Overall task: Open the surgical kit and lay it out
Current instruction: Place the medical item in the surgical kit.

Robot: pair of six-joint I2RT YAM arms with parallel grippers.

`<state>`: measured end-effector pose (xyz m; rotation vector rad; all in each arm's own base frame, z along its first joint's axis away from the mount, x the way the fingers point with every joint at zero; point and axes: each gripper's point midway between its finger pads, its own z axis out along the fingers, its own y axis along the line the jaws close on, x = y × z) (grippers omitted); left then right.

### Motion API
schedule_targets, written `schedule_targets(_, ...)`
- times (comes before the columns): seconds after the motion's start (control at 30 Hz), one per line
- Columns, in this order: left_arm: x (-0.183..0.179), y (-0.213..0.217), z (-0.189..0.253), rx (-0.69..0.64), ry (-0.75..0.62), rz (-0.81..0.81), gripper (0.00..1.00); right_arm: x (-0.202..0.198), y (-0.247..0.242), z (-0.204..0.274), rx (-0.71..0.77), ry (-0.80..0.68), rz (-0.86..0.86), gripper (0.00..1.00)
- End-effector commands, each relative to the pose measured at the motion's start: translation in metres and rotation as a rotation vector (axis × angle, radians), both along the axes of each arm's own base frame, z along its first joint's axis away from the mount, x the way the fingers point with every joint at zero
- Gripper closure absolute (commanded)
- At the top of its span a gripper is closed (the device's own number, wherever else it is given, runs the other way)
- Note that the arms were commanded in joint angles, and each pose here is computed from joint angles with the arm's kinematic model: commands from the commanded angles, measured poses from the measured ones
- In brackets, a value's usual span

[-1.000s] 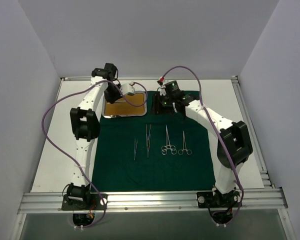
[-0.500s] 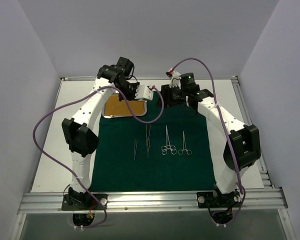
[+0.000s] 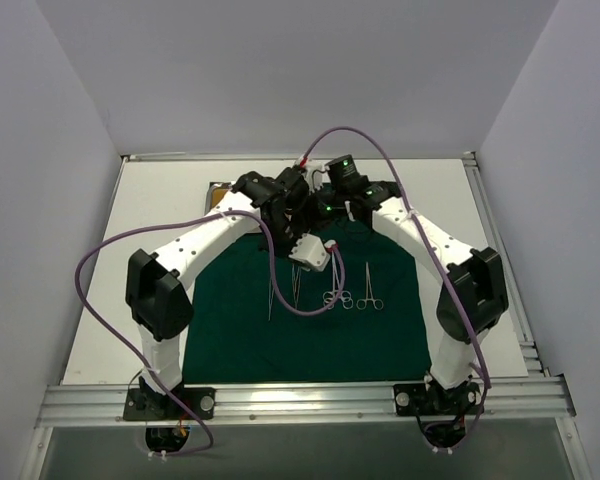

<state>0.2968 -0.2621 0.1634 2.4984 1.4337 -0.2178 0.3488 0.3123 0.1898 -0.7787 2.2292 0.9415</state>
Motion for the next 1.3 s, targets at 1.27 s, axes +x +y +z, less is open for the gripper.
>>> schedule_targets(1.27,0.000,0.014,0.017,-0.046,0.014,0.030,0.98,-0.063,0.036,-0.041,0.186,0.229,0.150,0.61)
